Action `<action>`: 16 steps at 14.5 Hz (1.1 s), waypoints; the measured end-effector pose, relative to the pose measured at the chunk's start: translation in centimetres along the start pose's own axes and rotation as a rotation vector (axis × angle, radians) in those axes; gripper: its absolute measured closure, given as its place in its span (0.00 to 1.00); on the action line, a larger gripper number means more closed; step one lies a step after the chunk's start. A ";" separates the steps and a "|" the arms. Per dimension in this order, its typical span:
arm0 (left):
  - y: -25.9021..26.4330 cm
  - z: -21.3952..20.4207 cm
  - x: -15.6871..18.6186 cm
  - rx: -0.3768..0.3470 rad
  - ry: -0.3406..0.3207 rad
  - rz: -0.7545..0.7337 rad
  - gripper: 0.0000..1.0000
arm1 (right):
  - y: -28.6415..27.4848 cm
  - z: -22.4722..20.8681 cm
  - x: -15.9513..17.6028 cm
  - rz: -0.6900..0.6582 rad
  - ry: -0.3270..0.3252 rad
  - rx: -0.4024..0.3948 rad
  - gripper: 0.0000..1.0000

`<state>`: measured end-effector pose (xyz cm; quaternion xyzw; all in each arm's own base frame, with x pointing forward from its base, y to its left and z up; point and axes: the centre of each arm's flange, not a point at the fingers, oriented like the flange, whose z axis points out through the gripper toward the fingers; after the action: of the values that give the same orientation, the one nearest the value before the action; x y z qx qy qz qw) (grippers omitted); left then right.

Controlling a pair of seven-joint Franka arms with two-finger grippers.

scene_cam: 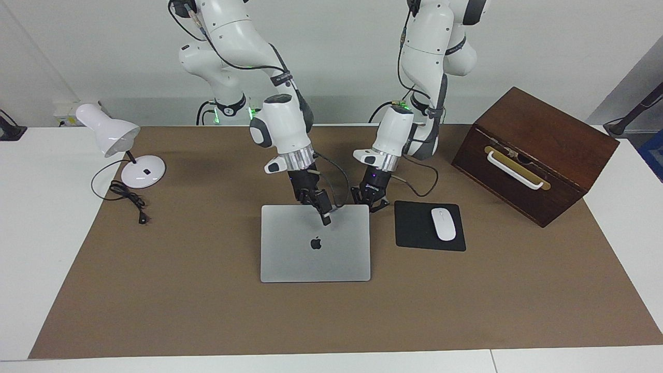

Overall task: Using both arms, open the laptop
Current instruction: 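Lift the laptop lid upward with the right gripper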

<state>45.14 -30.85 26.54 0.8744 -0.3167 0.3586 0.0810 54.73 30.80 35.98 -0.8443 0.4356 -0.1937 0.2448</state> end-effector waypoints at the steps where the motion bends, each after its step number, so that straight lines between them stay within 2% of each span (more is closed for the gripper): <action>1: 0.0 0.0 0.0 0.000 0.000 0.000 0.99 | -0.6 -0.2 0.2 0.001 0.005 -0.005 0.02; 8: 0.0 0.0 0.0 0.000 0.001 0.000 0.99 | -4.0 -1.5 1.3 -0.003 0.038 -0.053 0.00; 16: 0.0 0.0 0.0 0.000 0.001 0.000 0.99 | -7.8 -1.7 2.2 0.001 0.061 -0.058 0.00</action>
<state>45.14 -30.85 26.52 0.8741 -0.3168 0.3591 0.0810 60.01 32.41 42.13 -0.8446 0.4485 -0.2064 0.2071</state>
